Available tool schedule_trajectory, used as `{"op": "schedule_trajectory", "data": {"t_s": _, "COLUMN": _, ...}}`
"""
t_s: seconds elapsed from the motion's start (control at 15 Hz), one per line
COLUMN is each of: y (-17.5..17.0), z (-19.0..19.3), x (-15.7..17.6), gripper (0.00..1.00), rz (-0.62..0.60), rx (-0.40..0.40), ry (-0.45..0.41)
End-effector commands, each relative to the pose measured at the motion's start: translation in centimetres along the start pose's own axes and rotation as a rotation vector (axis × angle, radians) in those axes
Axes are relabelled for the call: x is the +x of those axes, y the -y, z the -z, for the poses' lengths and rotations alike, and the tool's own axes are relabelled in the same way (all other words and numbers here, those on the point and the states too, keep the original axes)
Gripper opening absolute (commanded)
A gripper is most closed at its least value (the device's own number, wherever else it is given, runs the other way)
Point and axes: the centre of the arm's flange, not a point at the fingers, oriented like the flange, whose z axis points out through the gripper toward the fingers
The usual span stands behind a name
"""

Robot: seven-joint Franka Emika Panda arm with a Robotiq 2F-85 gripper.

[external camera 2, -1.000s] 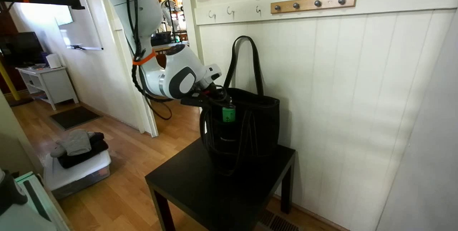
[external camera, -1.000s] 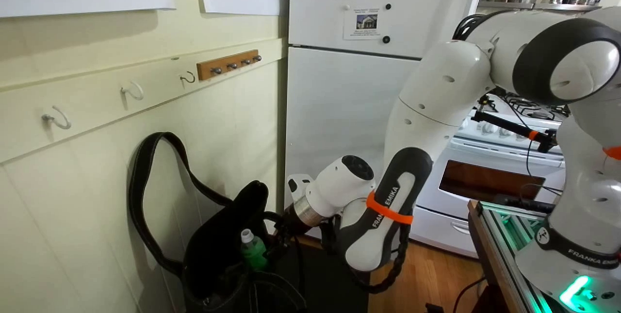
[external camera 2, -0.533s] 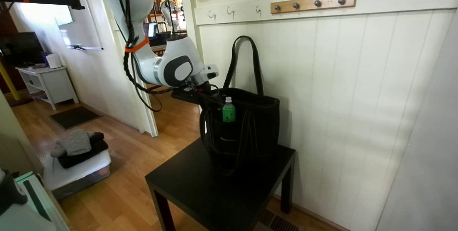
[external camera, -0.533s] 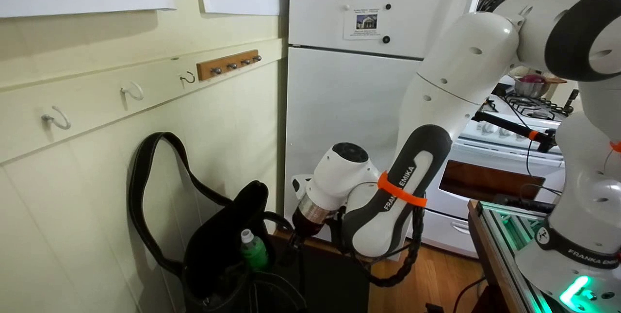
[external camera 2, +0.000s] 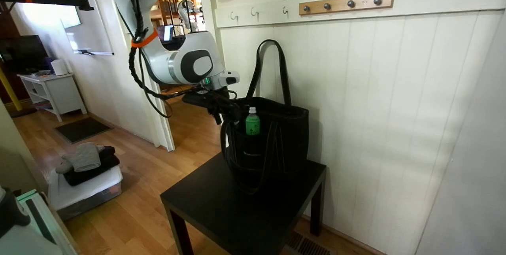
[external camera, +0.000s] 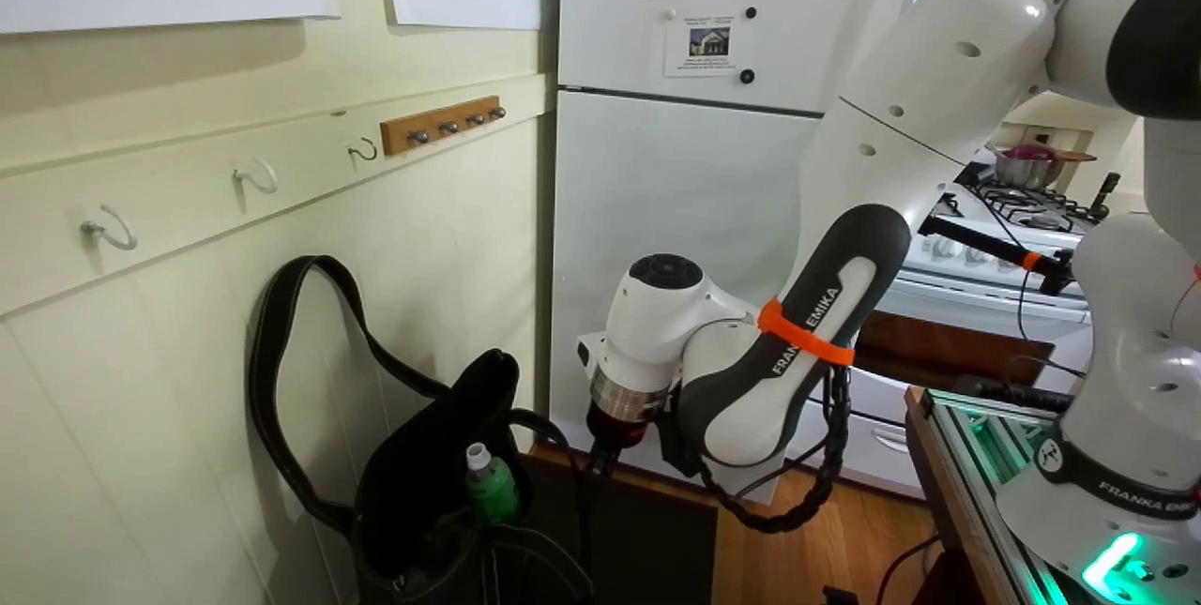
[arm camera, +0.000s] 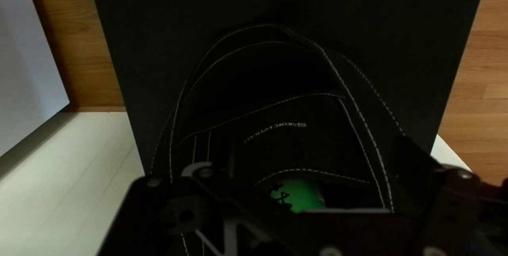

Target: Remove the green bottle from the big pocket to the small pocket in the front of the bag

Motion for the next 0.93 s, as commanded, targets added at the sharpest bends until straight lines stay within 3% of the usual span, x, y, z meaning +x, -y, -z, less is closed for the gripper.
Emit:
{"op": "schedule_trajectory", "data": {"t_s": 0.0, "y": 0.7, "z": 2.2, "x": -1.2, "gripper": 1.00, "rz": -0.002, "rx": -0.021, "ry": 0.057}}
{"op": "schedule_trajectory", "data": {"t_s": 0.33, "y": 1.2, "z": 3.5, "x": -1.6, "gripper": 1.00, "rz": -0.010, "rx": -0.042, "ry": 0.100}}
{"op": "schedule_trajectory", "data": {"t_s": 0.87, "y": 0.8, "z": 2.5, "x": -0.5, "gripper": 1.00, "rz": -0.001, "rx": -0.029, "ry": 0.076}}
